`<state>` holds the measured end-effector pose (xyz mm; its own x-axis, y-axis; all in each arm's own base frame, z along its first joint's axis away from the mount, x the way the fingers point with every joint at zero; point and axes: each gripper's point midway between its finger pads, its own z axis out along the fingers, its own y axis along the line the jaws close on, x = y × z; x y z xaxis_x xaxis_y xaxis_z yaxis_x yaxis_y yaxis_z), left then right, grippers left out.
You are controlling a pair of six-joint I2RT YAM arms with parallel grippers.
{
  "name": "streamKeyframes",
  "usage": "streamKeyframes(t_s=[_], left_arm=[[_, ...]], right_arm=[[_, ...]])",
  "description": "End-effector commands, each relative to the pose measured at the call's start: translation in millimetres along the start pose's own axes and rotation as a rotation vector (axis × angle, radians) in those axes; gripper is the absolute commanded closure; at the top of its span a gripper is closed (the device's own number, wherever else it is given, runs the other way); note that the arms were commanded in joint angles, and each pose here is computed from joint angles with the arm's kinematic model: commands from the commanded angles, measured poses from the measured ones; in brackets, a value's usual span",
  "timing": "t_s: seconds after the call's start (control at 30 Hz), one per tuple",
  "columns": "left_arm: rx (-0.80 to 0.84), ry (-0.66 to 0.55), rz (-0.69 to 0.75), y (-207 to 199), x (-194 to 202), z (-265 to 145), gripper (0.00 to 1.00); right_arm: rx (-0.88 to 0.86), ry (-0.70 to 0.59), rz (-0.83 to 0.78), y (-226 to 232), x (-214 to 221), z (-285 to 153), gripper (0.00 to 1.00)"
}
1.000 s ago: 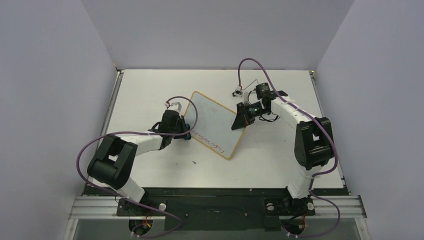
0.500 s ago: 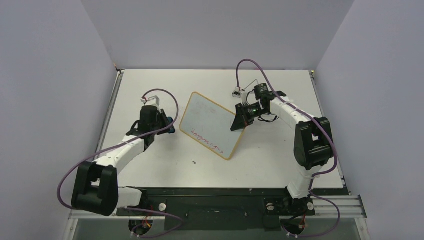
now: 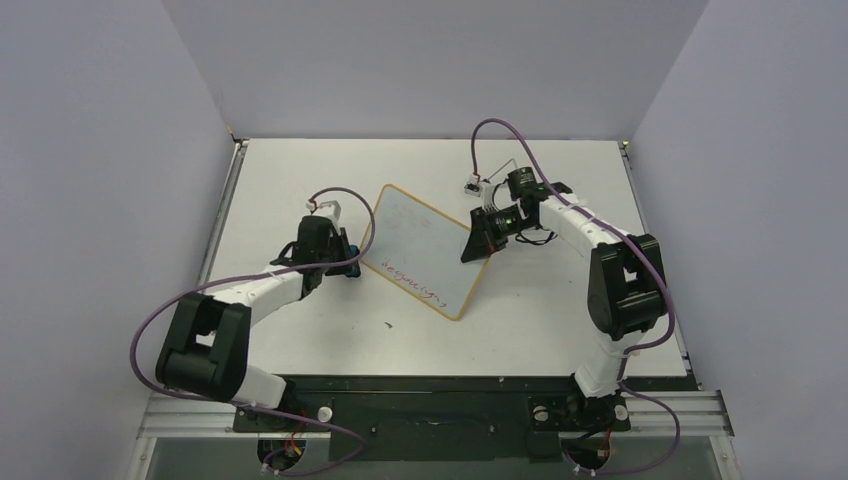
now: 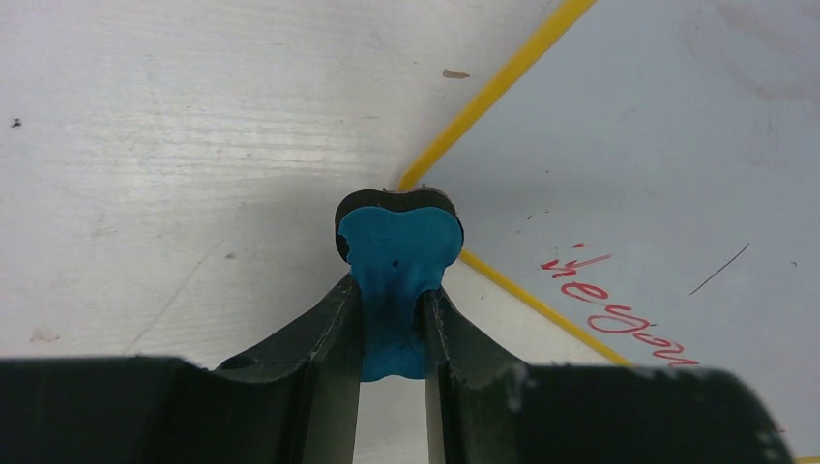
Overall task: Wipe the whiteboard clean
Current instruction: Erase the whiteboard at the center of the board.
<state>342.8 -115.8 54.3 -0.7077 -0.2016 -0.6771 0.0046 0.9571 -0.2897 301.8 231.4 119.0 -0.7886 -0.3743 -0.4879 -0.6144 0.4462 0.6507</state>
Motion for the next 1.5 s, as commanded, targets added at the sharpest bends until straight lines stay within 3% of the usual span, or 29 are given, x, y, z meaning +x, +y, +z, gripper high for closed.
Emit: streamKeyframes(t_s=[0.0, 0.33, 0.63, 0.83, 1.07, 1.47], left_arm=[[0.029, -0.142, 0.033, -18.4, -23.2, 12.1, 1.00], [0.000, -0.326, -0.062, -27.1, -32.8, 24.0, 1.00], [-0.113, -0.349, -0.132, 2.6, -15.3, 26.1, 1.00], [-0.105, -0.339, -0.130, 0.0, -14.9, 31.3, 1.00], [-0.024, -0.309, -0.117, -22.8, -2.2, 39.2, 1.00], [0.317, -0.285, -0.085, -102.4, 1.2, 26.3, 1.00]], right_arm=[[0.025, 0.029, -0.016, 5.9, 7.7, -0.6, 1.00], [0.013, 0.028, -0.022, 9.0, 7.0, -0.2, 1.00], [-0.032, 0.028, -0.022, 18.7, 7.6, 3.2, 1.00], [-0.057, 0.053, -0.048, 29.5, 10.1, 13.7, 1.00], [-0.058, 0.045, -0.045, 28.3, 9.3, 10.8, 1.00], [-0.059, 0.052, -0.045, 28.4, 10.6, 12.9, 1.00]])
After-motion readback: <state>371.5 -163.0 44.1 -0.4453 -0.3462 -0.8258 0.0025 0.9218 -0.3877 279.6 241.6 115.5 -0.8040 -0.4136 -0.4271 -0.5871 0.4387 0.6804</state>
